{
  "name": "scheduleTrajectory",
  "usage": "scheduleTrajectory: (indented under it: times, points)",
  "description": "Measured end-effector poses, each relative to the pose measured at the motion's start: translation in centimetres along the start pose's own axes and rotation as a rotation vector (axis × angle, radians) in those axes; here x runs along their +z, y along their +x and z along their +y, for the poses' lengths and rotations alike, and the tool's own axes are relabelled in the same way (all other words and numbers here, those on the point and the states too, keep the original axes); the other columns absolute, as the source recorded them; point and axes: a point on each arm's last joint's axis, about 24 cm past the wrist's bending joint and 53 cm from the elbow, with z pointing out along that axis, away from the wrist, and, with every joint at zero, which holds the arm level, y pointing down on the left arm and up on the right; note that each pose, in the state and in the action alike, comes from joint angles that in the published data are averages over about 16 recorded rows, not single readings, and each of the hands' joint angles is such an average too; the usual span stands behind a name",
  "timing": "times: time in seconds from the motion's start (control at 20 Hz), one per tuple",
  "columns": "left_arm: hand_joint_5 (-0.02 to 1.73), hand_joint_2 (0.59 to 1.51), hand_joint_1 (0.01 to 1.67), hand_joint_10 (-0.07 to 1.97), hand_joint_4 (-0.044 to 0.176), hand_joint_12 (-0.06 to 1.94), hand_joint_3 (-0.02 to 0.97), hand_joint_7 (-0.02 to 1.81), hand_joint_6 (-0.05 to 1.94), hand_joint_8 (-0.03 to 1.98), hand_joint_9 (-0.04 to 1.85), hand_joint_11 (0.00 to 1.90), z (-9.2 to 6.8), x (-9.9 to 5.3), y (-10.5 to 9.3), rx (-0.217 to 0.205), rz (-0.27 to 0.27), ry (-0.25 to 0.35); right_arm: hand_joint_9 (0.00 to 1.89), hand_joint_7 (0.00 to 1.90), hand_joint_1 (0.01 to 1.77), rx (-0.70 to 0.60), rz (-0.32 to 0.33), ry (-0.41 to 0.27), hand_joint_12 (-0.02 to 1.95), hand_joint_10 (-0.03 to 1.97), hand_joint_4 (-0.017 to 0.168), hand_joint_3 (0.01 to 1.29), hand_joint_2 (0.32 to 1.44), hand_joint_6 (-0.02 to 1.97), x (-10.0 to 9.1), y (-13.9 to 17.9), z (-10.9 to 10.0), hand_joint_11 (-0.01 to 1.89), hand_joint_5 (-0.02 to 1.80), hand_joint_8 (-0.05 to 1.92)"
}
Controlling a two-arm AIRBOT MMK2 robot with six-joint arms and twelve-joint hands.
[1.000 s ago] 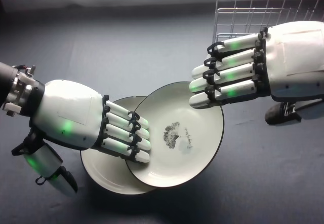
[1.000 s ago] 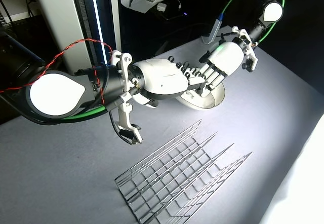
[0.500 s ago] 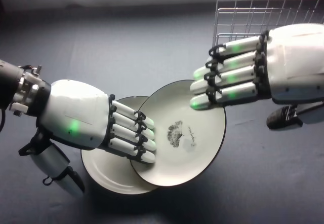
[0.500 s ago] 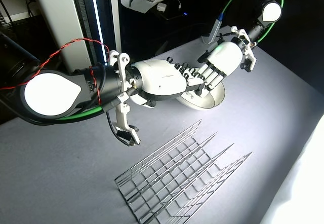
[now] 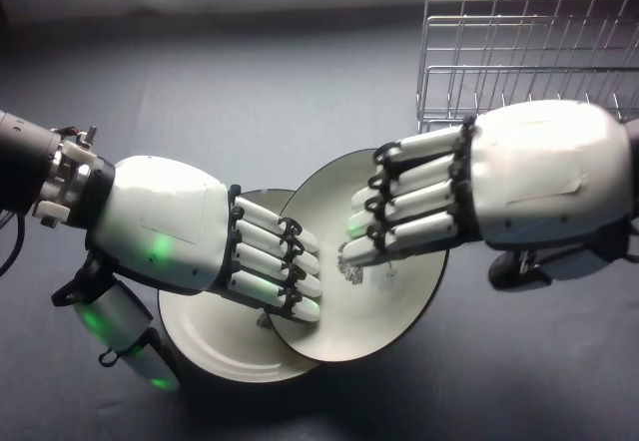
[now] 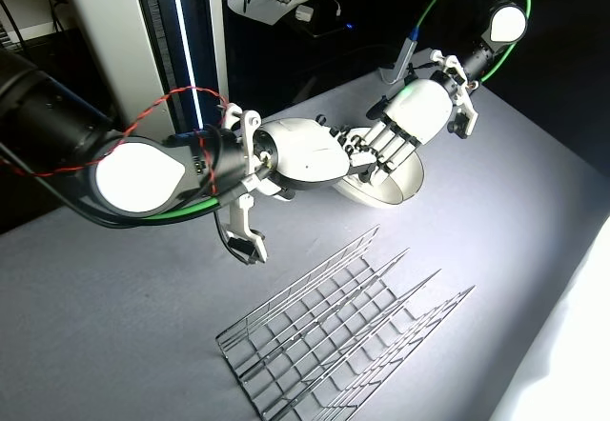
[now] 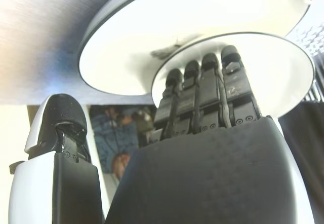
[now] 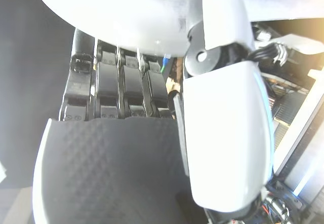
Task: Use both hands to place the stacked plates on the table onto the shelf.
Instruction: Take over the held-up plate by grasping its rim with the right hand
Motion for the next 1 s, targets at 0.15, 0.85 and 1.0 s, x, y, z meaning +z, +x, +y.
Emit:
scheduleTrajectory:
  times: [0.15, 0.85, 1.0]
  points:
    - [0.04, 1.17, 0.29, 0.01, -0.002, 0.01, 0.011, 0.03, 0.02, 0.02, 0.02, 0.02, 0.0, 0.1, -0.1, 0.0, -0.002, 0.001, 0.28, 0.25, 1.26, 0.008, 0.009, 0.003, 1.02, 0.01, 0.005, 0.02, 0.95, 0.03, 0.9, 0.7, -0.3, 0.02, 0.24, 0.02]
    - [0.04, 1.168, 0.3, 0.01, -0.001, 0.01, 0.01, 0.02, 0.01, 0.01, 0.02, 0.02, -0.1, 0.1, -0.4, 0.0, -0.008, 0.003, 0.69, 0.66, 1.24, 0.017, -0.003, 0.008, 0.93, 0.04, 0.003, 0.02, 0.97, 0.19, 3.3, 1.1, -1.9, 0.41, 0.64, 0.09]
    - [0.03, 1.166, 0.3, 0.01, -0.001, 0.01, 0.01, 0.02, 0.01, 0.01, 0.02, 0.02, 0.0, 0.0, -0.5, -0.003, -0.012, 0.001, 0.84, 0.81, 1.24, 0.017, -0.016, -0.002, 0.92, 0.13, 0.002, 0.01, 0.96, 0.31, 3.5, 0.7, -1.8, 0.6, 0.77, 0.13]
